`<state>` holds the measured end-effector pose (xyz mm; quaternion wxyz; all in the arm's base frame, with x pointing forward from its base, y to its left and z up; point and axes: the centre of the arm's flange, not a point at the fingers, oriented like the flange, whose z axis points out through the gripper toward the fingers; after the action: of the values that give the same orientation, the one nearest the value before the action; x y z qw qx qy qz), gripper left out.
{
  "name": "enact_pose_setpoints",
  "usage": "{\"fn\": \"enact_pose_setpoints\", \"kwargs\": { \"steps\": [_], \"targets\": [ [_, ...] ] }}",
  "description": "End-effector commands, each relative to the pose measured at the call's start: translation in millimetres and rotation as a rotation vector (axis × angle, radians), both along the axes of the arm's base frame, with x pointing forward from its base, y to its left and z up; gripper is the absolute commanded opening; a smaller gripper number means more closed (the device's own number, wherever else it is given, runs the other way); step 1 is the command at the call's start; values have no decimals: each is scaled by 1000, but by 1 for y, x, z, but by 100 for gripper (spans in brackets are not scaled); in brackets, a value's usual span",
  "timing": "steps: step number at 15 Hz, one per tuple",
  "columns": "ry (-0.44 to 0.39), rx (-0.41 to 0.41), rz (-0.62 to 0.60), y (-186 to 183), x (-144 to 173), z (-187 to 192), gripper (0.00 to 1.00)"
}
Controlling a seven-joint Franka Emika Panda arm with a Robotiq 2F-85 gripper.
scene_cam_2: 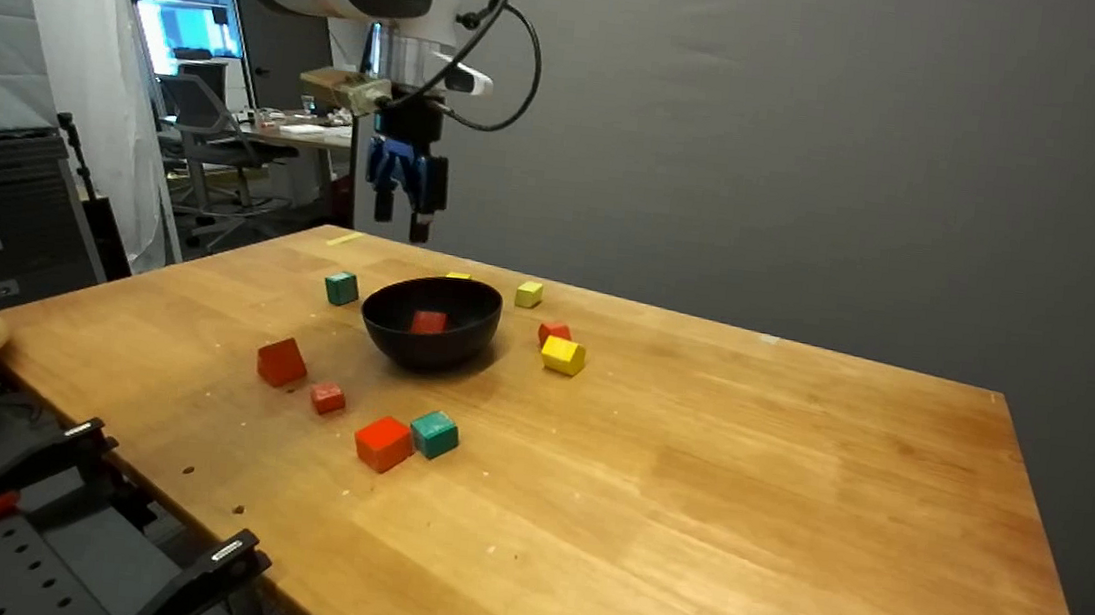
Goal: Put all the blocks inside the black bowl
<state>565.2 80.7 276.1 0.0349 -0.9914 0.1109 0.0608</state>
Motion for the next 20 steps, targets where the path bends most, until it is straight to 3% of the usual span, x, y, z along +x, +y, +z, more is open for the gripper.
{"fn": "enact_pose_setpoints", "kwargs": {
  "steps": [1, 4, 5, 10, 13, 16, 20],
  "targets": [
    [2, 30, 201, 45, -34, 76, 100],
    [-5, 46, 369, 86, -41, 103, 100],
    [-3, 26, 277, 74, -34, 83, 100],
    [8, 25, 277, 75, -36, 80, 100],
    [-37, 17, 203, 88, -18, 44, 100],
    [-100, -19, 270, 114, 14, -2, 100],
    [-115, -77, 399, 162, 43, -58, 100]
  ]
}}
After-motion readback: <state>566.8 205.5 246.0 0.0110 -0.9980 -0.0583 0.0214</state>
